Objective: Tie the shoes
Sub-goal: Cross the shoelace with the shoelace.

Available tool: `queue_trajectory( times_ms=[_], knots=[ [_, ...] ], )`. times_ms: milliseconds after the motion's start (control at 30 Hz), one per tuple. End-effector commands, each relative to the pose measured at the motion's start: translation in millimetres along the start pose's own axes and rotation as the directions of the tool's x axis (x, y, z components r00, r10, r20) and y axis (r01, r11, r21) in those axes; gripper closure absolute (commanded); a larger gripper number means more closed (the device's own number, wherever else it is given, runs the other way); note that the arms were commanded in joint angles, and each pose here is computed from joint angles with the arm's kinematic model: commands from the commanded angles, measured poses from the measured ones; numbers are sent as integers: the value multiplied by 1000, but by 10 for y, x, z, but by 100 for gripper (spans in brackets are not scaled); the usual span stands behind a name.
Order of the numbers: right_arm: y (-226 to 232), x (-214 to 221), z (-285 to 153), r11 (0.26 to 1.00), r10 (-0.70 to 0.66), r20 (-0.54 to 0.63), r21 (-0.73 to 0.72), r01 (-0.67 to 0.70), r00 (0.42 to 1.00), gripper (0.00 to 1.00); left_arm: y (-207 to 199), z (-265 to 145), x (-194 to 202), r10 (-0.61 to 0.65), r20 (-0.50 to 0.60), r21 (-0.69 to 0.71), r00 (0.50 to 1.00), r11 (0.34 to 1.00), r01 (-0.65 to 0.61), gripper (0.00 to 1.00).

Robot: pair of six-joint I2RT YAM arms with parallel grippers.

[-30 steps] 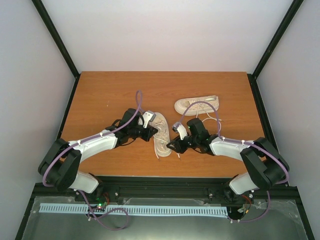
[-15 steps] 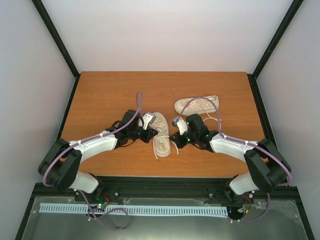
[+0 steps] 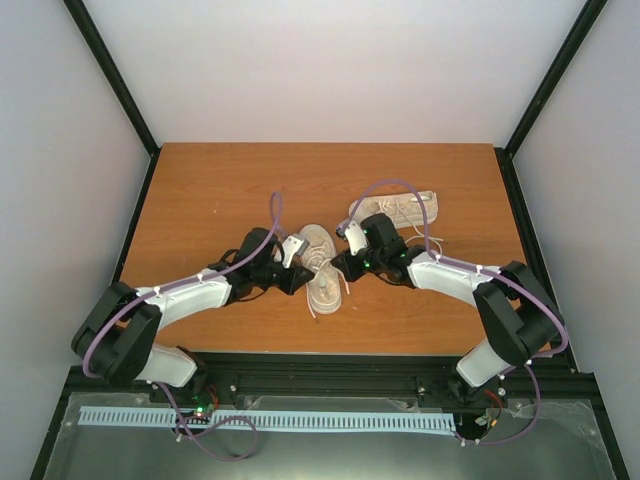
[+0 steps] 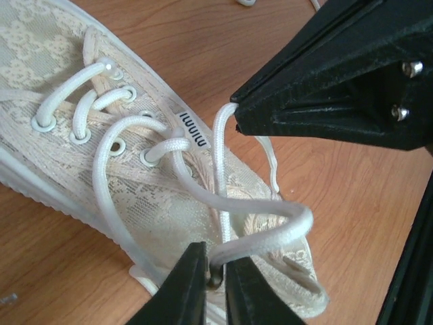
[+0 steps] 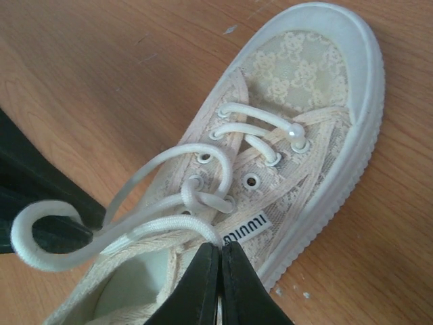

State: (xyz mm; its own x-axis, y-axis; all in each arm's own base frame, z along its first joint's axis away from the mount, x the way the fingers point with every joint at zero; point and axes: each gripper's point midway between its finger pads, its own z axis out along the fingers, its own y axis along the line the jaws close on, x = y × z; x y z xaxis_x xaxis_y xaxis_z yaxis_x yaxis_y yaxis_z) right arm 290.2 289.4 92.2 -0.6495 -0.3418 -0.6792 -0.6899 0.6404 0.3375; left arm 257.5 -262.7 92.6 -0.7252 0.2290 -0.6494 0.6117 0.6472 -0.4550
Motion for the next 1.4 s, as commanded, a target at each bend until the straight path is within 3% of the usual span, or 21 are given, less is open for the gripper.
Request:
queue_trajectory(
  times_ms=[0, 100, 200, 400, 533, 733, 1067, 1367],
  knots=[
    [123, -121, -3, 998, -29, 28, -54, 31, 999, 97, 21, -83, -107, -23, 51, -25, 998, 999, 24, 77],
    [113, -100, -4, 998, -33, 26, -48, 34, 999, 97, 87, -185, -122, -58, 93, -77, 994, 995, 65, 56],
    [109, -84, -2, 998, -33, 24, -48, 34, 999, 97, 94, -294, -113, -87, 120, -98, 989, 990, 99, 44],
    [109, -82, -17, 998, -39, 25, -45, 41, 999, 97, 153, -504, -125, -137, 162, -168, 977, 972, 165, 35],
    [112, -85, -29, 998, -41, 29, -44, 42, 999, 97, 318, -626, -266, -205, 224, -247, 953, 934, 259, 42],
    [107, -71, -38, 998, -42, 28, -40, 43, 999, 97, 546, -484, -323, -359, 222, -193, 907, 895, 402, 46],
    [109, -66, -67, 998, -49, 33, -35, 51, 998, 97, 506, -115, -372, -416, 140, -63, 899, 902, 427, 51],
    [119, -73, -89, 998, -53, 37, -35, 55, 998, 97, 551, 97, -374, -431, 93, -40, 897, 899, 436, 55]
  ],
)
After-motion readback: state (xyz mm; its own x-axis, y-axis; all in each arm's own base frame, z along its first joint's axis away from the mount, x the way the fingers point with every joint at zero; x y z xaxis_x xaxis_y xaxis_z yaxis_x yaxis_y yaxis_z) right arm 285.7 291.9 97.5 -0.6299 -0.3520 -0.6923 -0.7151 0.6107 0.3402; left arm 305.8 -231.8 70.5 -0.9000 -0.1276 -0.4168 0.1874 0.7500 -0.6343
